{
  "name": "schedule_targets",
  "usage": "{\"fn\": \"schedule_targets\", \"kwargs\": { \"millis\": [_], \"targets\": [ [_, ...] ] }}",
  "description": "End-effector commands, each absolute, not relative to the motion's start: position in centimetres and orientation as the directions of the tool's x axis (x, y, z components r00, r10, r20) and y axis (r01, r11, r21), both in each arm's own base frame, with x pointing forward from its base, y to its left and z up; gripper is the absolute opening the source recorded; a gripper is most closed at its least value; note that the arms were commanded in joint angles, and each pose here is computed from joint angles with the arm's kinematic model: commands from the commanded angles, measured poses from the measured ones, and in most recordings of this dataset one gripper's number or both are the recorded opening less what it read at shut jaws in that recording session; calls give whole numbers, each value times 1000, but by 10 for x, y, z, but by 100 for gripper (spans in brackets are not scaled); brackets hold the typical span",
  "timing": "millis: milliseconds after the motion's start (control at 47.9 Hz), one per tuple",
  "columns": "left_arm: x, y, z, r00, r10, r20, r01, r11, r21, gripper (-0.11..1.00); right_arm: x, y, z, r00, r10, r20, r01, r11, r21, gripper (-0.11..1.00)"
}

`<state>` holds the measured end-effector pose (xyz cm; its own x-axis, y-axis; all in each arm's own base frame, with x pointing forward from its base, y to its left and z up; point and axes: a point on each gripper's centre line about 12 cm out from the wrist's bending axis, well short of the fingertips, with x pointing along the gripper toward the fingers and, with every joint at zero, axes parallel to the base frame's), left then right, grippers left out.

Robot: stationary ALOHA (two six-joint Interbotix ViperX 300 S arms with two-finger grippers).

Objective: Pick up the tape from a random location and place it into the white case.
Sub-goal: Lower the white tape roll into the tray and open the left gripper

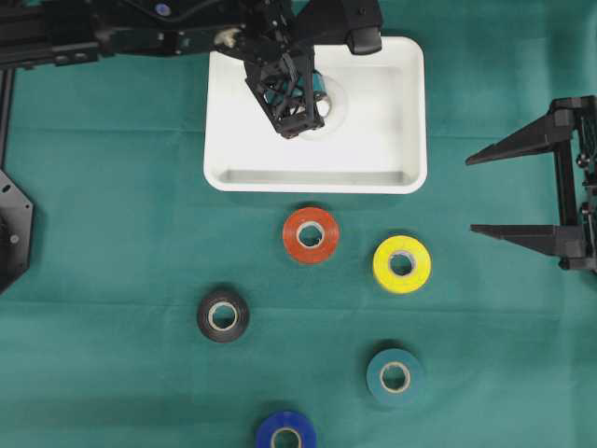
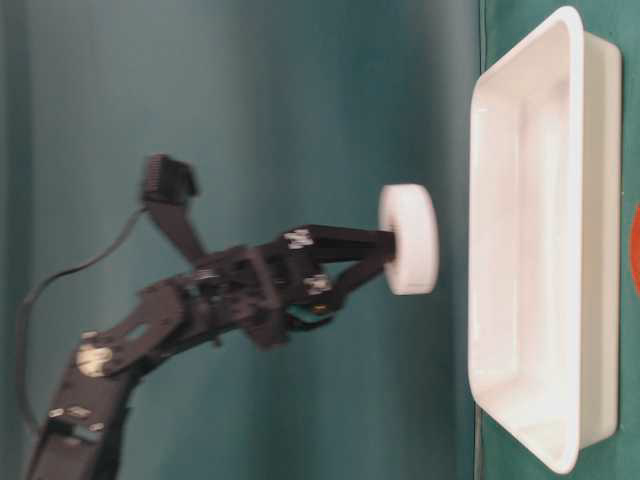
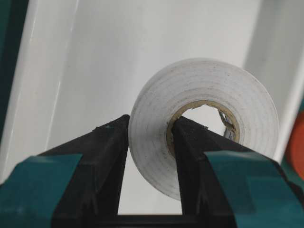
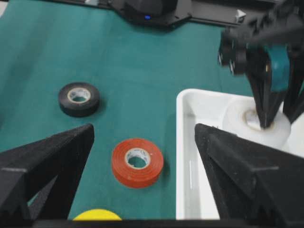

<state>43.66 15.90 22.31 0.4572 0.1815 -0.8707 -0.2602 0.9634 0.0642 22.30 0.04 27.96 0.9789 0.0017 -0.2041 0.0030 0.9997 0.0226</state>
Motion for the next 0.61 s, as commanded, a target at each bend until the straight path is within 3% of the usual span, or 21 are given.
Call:
{"fn": "schedule_targets", "kwargs": {
  "millis": [0, 585],
  "targets": [
    [439, 163, 227, 493, 196, -848, -267, 961, 67, 24, 226, 0, 289, 983, 0, -182, 4, 1000, 24, 91],
    [440, 180, 165, 447, 196, -873, -289, 955, 66, 24, 227, 0, 287, 981, 0, -192, 4, 1000, 23, 91]
  ]
}}
